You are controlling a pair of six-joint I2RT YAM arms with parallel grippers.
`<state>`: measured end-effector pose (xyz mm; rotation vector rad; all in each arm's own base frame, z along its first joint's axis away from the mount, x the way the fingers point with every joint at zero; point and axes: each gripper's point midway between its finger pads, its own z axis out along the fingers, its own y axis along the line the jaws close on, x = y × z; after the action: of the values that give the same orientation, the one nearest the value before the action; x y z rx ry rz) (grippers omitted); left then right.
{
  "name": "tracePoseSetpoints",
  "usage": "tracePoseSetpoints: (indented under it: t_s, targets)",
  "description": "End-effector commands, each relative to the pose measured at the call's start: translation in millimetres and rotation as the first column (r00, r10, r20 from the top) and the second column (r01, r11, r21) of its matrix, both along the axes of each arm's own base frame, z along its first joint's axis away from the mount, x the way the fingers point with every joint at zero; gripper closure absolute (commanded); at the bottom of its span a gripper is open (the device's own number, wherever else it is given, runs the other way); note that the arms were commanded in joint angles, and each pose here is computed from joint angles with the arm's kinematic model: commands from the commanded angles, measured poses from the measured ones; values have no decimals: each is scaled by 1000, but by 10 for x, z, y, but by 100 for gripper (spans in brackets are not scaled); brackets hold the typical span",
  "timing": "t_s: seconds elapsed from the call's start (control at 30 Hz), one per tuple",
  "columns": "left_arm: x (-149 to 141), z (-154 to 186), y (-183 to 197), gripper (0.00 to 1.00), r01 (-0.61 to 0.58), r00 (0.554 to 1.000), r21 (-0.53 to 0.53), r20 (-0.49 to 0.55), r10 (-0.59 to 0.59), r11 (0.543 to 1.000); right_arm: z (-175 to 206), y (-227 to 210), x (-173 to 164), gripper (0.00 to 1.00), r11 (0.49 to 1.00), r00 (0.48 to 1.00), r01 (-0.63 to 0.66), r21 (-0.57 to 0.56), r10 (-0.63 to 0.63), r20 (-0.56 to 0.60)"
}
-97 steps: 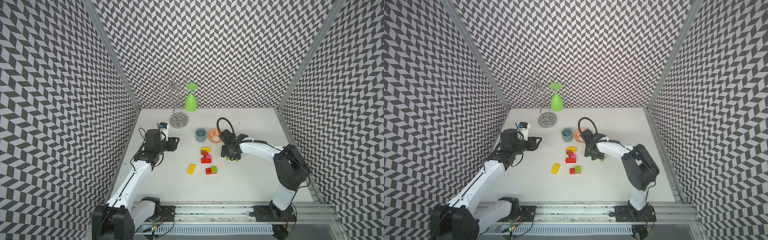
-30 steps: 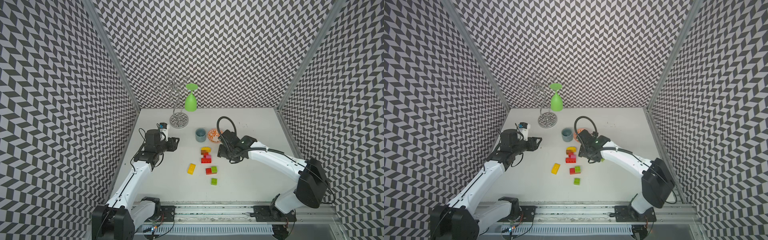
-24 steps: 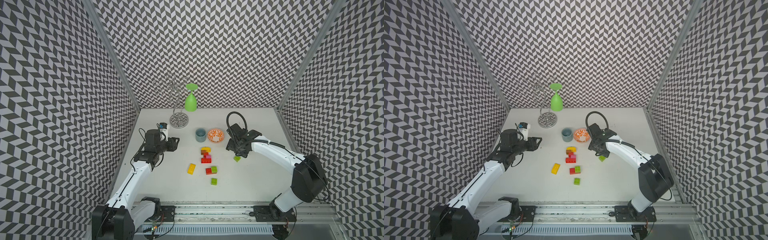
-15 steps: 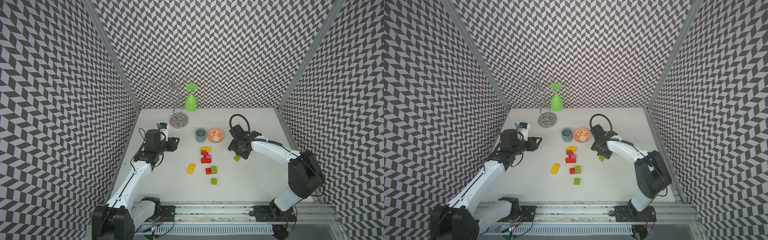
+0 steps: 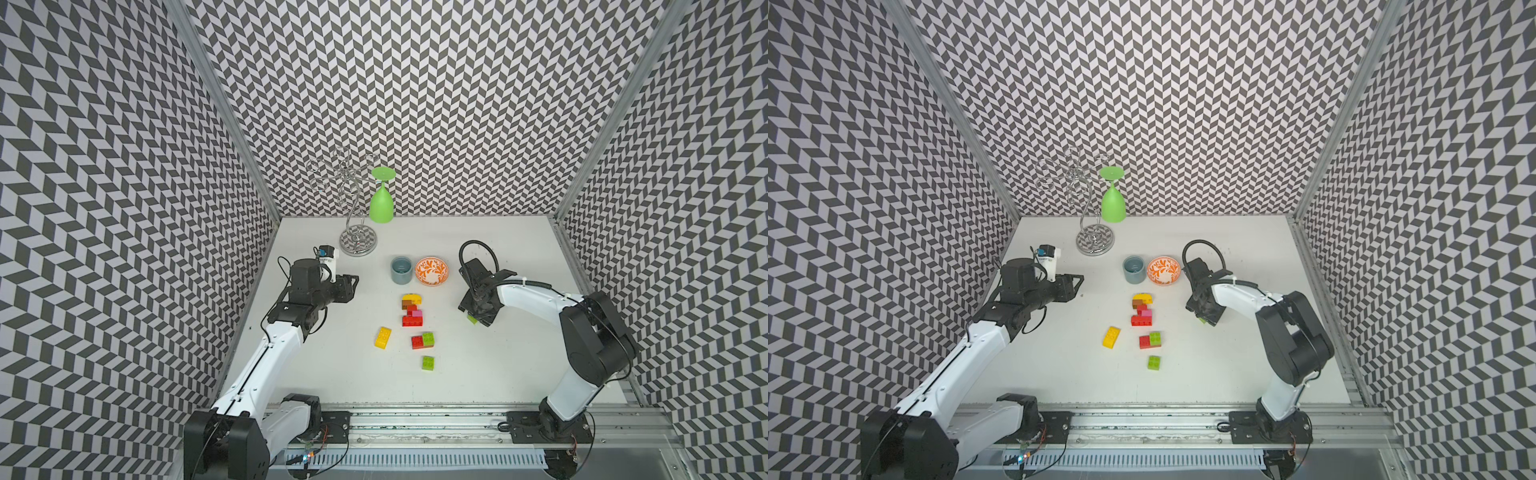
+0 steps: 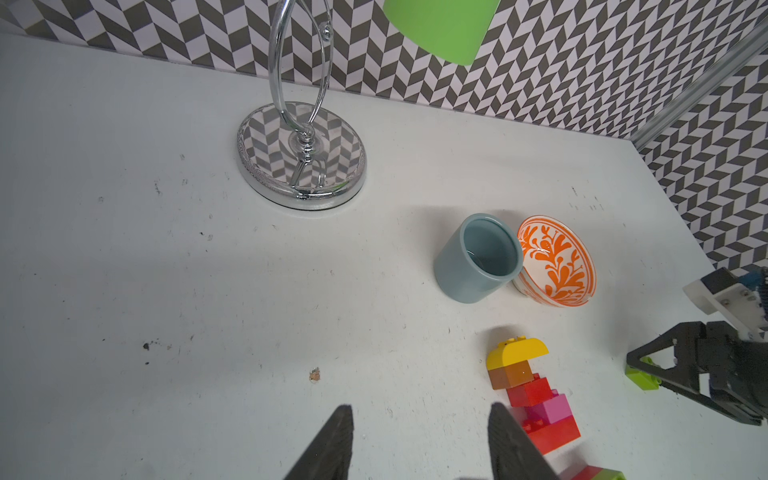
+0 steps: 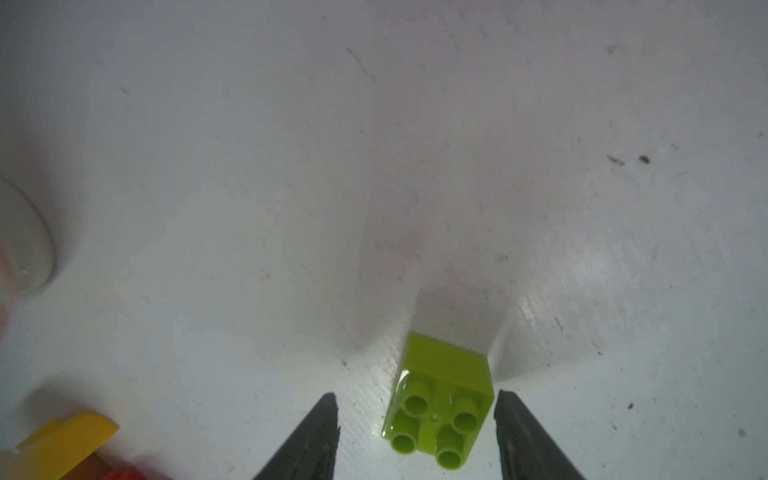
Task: Assemble the letter s with lego
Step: Pick up the lego brick from the center of the board.
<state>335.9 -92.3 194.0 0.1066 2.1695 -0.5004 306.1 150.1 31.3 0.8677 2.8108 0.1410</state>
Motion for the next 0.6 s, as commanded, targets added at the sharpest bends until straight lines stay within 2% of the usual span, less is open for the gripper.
tracePoseSetpoints:
  t_s: [0.0,0.13,0.4,0.57]
  targets:
    - [7,17,25,46,-11,1000,-7,8,11,1000,-17,-3,24,45,1000,1000,19,7,-19,17]
    - [5,25,24,46,-11,1000,-6,11,11,1000,-15,-25,15,54,1000,1000,17,-1,-17,26]
    - [7,25,29,47,-13,1000,-6,11,13,1000,18,-91,11,80,999,999,-12,-43,14,39]
    - [4,27,25,47,-11,1000,-6,12,11,1000,291,80,-26,100,985,984,-151,-83,158,86]
